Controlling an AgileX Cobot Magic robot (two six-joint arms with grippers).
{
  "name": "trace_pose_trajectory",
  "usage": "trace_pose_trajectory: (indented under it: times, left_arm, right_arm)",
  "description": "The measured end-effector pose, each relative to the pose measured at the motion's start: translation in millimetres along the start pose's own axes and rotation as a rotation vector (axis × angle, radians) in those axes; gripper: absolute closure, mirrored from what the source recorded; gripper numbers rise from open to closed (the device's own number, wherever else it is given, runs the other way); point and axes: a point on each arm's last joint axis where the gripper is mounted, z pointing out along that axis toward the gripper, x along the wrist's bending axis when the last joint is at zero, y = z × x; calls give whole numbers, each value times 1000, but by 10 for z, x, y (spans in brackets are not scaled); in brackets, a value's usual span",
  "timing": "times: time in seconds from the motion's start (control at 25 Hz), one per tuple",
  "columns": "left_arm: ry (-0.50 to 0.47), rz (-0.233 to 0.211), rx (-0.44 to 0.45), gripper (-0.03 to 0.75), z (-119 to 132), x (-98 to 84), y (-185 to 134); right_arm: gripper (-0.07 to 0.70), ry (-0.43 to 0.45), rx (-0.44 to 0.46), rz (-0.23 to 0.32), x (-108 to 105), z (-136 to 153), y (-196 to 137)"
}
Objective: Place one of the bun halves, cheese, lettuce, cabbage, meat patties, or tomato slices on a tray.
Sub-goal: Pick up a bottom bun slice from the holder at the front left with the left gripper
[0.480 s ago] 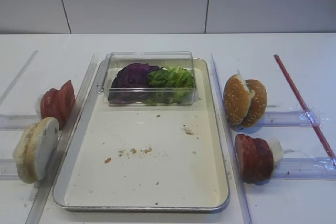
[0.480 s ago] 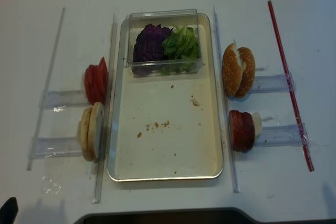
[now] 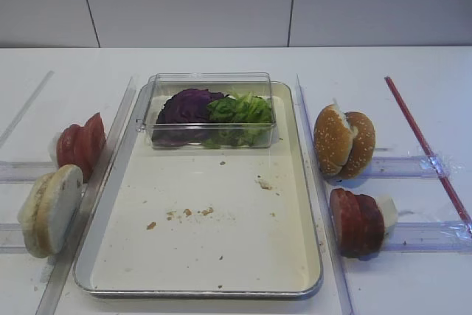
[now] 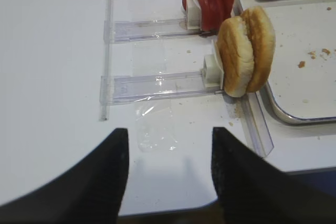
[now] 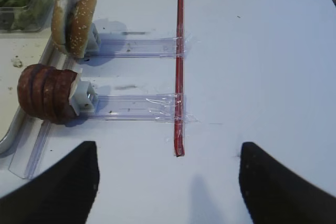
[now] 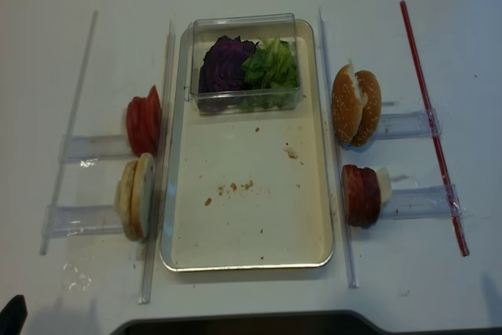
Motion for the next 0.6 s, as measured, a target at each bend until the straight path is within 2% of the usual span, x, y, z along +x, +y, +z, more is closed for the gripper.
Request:
trace_pose_trajectory:
  times: [0.44, 0.6]
  left_arm:
    - [-3, -1, 2, 371, 0, -3, -2]
    - [-7, -3, 59, 371, -17, -9, 53]
  right_arm:
    - [76, 0, 0, 0, 0, 0, 0]
    - [76, 0, 0, 0, 0, 0, 0]
